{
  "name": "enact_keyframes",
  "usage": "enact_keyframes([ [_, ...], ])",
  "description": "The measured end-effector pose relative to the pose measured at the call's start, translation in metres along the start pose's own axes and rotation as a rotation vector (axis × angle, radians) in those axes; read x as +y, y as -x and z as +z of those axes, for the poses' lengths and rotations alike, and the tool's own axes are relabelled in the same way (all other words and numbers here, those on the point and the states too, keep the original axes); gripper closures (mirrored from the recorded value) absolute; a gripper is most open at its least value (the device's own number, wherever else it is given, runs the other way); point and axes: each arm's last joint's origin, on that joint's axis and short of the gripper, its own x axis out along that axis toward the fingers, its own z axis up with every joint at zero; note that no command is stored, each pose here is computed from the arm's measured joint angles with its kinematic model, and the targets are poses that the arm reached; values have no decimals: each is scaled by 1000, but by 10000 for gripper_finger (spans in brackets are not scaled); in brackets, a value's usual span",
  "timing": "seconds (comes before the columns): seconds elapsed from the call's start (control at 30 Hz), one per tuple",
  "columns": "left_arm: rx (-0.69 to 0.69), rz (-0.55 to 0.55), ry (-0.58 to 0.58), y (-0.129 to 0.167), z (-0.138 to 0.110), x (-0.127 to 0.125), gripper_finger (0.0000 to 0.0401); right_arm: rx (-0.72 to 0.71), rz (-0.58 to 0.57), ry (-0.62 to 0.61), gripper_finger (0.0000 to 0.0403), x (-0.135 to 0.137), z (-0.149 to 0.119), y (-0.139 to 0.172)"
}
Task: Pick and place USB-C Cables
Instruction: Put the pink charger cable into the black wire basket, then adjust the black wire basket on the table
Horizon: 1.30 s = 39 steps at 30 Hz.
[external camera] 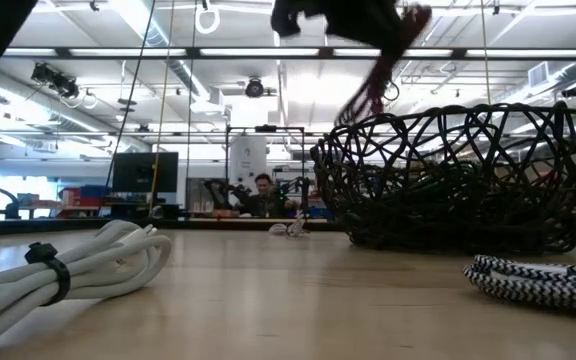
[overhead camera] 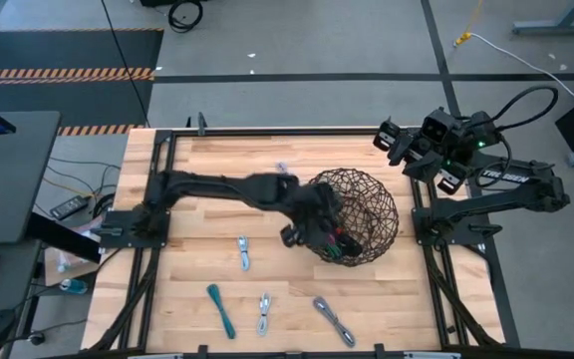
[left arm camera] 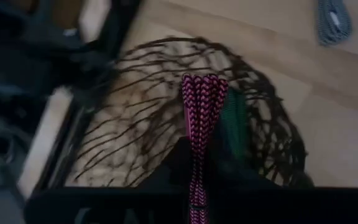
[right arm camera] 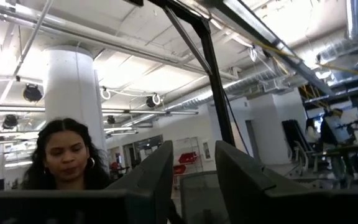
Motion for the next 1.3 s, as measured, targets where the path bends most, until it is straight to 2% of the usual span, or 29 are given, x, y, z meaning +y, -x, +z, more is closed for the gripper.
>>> enact_keyframes([
  [0.1, 5, -45, -42, -27, -3, -7, 377, -5, -3, -6, 277, 0, 0, 0],
  [0.27, 13, -141, -12, -57, -16, -17, 377, -4, -3, -19, 277, 0, 0, 0],
  [0.37, 8, -154, 1, -62, -18, -18, 377, 2, -2, -23, 277, -1, -1, 0],
  [0.6, -24, -104, 8, -63, -17, -13, 376, 13, -2, -31, 277, -1, -2, 0],
  [0.9, -28, -89, 47, -64, -16, -11, 262, 17, 5, -29, 277, -1, -2, 0],
  [1.0, 8, -58, 42, -64, -16, -10, 243, 22, 11, -35, 277, -1, -2, 0],
  [1.13, 215, 104, 65, -55, -17, -3, 242, 23, 11, -46, 277, -1, -2, 0],
  [1.23, 300, 210, 188, -28, -17, 10, 252, 14, -17, -9, 278, -3, 0, 2],
  [1.3, 323, 201, 327, -6, -19, 14, 260, 14, -53, 17, 283, -7, 1, 5],
])
